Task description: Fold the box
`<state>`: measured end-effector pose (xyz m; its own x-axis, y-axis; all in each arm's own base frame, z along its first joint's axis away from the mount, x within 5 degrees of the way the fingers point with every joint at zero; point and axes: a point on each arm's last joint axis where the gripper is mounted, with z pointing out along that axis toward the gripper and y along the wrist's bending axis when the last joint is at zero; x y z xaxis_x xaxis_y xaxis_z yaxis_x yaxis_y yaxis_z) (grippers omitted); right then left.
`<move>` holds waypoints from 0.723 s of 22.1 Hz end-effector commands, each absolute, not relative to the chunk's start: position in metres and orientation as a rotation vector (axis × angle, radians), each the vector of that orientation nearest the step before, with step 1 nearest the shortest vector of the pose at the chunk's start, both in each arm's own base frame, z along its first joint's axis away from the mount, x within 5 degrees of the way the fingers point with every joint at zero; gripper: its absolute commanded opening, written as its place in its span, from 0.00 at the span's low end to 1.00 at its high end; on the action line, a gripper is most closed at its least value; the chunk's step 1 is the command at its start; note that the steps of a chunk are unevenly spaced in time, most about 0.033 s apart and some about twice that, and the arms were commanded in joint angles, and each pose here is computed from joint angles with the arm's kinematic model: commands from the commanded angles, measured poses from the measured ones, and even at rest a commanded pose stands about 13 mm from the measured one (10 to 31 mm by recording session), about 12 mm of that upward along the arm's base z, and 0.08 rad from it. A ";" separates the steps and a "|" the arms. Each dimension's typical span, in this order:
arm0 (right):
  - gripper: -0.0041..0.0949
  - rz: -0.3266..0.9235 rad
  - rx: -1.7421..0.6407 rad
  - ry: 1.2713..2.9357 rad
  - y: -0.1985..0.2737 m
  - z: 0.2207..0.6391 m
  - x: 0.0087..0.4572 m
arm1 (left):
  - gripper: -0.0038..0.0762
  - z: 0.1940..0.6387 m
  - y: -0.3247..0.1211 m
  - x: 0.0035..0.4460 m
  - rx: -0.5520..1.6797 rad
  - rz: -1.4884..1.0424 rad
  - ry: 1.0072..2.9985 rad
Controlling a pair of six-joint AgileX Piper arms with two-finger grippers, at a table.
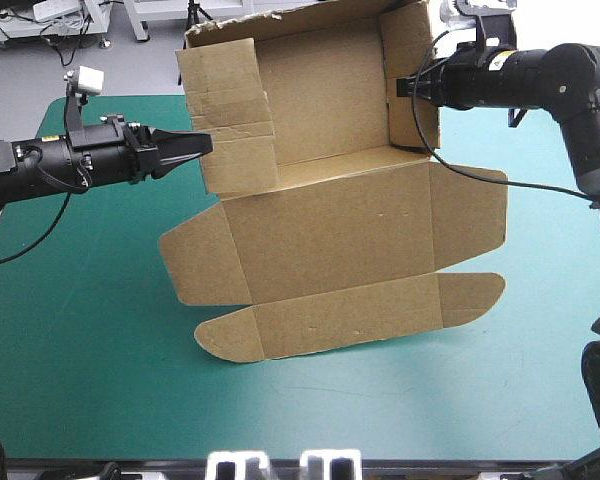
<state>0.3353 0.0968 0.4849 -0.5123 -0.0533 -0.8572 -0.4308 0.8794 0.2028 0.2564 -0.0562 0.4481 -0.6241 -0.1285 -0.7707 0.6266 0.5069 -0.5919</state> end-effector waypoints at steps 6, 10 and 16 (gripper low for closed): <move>0.03 0.628 -0.326 1.951 0.101 0.513 0.316 | 0.36 0.457 -0.056 0.243 0.474 -1.077 1.968; 0.03 0.630 -0.335 1.969 0.101 0.512 0.315 | 0.36 0.459 -0.053 0.248 0.426 -1.031 1.948; 0.03 0.604 -0.338 1.965 0.099 0.514 0.312 | 0.36 0.457 -0.050 0.253 0.398 -0.949 1.945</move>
<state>0.3326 0.1017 0.4812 -0.5587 -0.0484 -0.8279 -0.4546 0.8528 0.2570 0.2603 -0.0478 0.4373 -0.6092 -0.0434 -0.7918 0.5807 0.6555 -0.4827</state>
